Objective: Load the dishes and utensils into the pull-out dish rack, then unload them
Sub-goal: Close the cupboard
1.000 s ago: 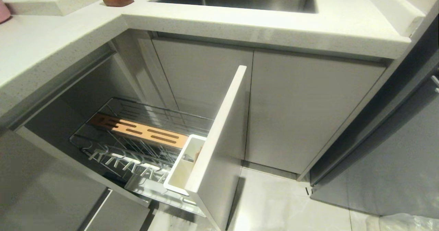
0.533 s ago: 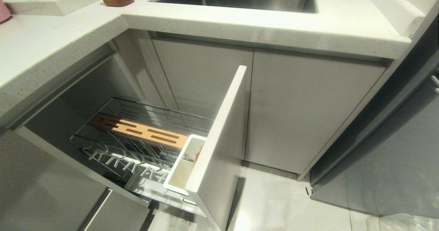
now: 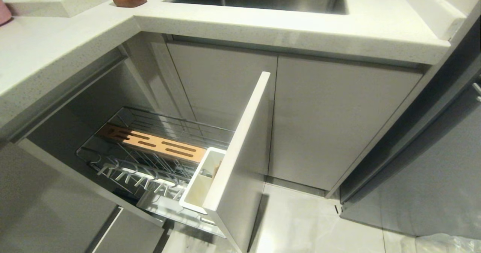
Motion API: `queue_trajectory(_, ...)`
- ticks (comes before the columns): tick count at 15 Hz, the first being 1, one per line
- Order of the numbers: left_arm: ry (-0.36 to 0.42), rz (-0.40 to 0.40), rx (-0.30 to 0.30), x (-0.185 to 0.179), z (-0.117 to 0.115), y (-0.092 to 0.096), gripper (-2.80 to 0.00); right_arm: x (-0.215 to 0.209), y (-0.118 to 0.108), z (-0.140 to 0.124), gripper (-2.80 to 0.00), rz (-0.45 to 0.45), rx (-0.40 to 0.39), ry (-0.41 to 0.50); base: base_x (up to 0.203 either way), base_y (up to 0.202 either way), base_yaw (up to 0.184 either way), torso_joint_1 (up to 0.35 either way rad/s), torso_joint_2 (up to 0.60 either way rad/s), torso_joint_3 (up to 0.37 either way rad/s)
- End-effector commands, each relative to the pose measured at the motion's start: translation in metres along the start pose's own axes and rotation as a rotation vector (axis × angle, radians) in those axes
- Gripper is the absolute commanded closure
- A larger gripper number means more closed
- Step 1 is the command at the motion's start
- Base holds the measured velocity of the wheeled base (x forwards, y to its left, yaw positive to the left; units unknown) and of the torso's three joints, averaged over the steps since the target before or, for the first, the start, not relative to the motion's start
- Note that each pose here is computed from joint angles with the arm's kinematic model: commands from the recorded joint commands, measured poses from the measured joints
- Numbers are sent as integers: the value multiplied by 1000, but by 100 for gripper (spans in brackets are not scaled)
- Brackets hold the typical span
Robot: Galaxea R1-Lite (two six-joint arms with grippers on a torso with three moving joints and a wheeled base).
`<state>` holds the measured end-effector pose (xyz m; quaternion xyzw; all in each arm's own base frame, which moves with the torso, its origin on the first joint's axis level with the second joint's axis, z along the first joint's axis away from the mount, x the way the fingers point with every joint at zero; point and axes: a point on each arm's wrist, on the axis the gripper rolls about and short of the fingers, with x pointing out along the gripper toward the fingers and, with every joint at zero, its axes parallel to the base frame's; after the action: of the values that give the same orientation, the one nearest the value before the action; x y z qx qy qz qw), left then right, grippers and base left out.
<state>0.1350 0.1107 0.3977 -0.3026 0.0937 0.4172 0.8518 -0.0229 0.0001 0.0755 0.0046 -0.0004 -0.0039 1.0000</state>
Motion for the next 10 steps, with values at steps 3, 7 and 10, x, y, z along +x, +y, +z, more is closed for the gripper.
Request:
queue_trajectory(3, -23, -12, -8, -9, 3, 0, -280, 0, 0, 0, 0, 0, 0, 1, 0, 0, 0, 0, 0, 0)
queue_trajectory(7, -75, -47, -14, -29, 7, 0, -280, 0, 0, 0, 0, 0, 0, 1, 0, 0, 0, 0, 0, 0)
queue_trajectory(10, -151, -96, -24, -54, 11, 0, -280, 0, 0, 0, 0, 0, 0, 1, 0, 0, 0, 0, 0, 0)
